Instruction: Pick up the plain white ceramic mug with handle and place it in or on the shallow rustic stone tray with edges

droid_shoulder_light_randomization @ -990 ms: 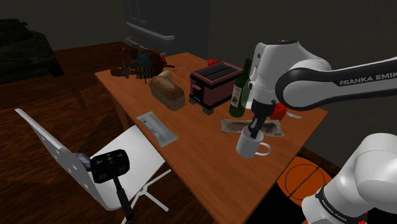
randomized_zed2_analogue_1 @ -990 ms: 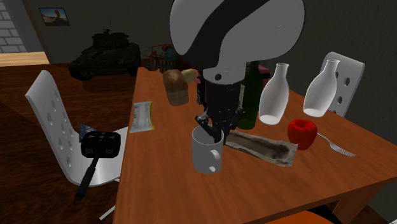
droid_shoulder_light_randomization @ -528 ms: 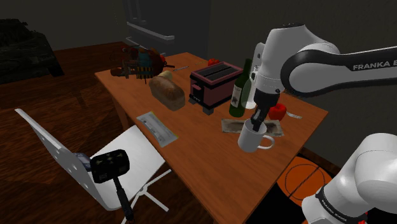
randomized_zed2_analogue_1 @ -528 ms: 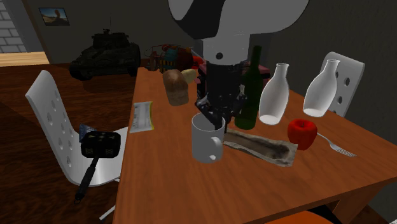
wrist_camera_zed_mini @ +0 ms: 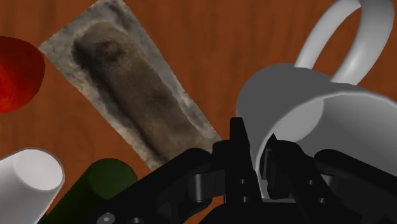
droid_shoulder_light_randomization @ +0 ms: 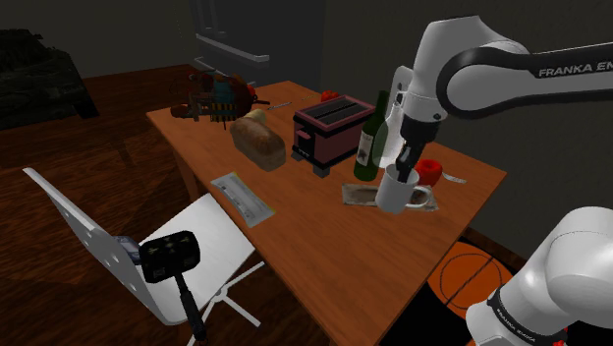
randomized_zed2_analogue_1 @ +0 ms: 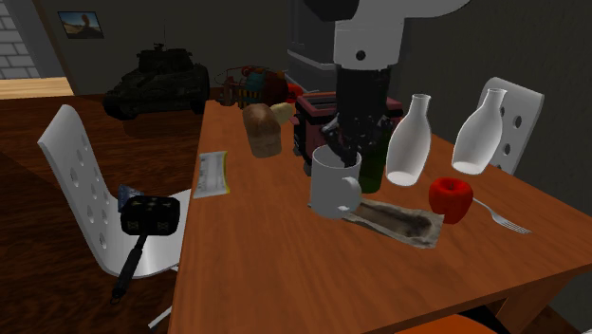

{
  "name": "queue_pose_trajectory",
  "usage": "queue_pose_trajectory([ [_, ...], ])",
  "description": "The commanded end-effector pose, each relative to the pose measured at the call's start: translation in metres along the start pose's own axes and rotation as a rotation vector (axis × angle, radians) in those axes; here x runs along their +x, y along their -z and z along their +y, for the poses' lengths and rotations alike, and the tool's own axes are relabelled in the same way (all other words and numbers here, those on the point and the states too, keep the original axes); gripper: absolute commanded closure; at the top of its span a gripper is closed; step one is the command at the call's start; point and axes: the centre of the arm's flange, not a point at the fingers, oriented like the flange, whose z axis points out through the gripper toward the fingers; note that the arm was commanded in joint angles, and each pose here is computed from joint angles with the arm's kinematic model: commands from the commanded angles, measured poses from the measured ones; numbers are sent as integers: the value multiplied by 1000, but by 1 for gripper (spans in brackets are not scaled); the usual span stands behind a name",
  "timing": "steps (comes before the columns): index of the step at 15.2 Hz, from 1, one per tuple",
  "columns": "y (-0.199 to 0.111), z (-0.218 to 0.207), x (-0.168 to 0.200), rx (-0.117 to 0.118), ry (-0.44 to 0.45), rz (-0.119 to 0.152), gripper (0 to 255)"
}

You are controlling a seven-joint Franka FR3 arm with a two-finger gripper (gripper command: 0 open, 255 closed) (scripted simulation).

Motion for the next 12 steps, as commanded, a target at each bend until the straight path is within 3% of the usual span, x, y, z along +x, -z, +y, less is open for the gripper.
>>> queue_pose_trajectory([
  [1,3,25,4,-1,1,0,255],
  [10,19,141,25,-1,1,0,255],
  [12,14,143,25,-1,1,0,255],
])
